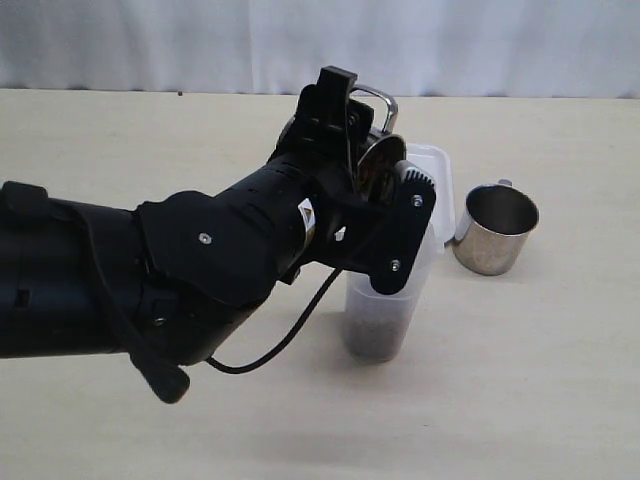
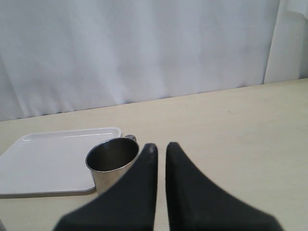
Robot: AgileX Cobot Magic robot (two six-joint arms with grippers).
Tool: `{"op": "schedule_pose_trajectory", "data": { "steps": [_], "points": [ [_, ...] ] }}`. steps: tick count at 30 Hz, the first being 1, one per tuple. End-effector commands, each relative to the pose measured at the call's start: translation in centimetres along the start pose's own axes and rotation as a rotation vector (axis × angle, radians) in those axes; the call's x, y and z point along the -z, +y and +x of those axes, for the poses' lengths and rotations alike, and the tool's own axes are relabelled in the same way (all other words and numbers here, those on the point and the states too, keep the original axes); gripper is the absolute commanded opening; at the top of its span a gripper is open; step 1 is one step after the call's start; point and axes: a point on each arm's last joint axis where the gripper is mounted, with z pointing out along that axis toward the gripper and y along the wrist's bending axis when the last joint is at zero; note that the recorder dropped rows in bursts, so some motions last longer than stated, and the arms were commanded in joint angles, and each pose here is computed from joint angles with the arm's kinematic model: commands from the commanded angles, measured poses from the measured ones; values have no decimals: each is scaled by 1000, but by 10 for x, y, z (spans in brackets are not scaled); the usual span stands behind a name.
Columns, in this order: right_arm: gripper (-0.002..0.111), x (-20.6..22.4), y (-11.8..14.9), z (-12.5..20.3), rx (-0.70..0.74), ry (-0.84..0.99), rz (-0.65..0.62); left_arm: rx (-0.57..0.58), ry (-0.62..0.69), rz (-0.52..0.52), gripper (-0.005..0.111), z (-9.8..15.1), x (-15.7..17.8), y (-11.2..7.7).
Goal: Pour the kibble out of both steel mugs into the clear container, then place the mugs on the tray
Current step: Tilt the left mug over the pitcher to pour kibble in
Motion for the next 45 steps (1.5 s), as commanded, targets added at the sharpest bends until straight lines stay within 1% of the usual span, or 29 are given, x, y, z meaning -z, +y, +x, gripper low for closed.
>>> {"op": "schedule_pose_trajectory", "data": {
  "steps": [1,6,8,18,21,27,31,34,39,45],
  "points": [
    [5,0,0,1,4,2,5,-57,10,-36,0,-1,2,7],
    [5,0,0,1,4,2,5,-79,7,-48,0,-2,2,13],
    [5,0,0,1,4,2,5,-114,8,-49,0,-2,2,13],
    [5,0,0,1,4,2,5,-177,7,-48,0,-2,2,13],
    [5,0,0,1,4,2,5,-220,15,-50,0,-2,2,13],
    [5,0,0,1,4,2,5,-221,13,-50,0,-2,2,13],
    [5,0,0,1,4,2,5,-260,17,-59,0,-6,6,13],
    [5,0,0,1,4,2,5,-268,16,-61,0,-7,6,13],
    [5,0,0,1,4,2,5,-361,19,-60,0,-7,6,13],
    [5,0,0,1,4,2,5,-364,7,-57,0,-8,6,12]
  ]
}}
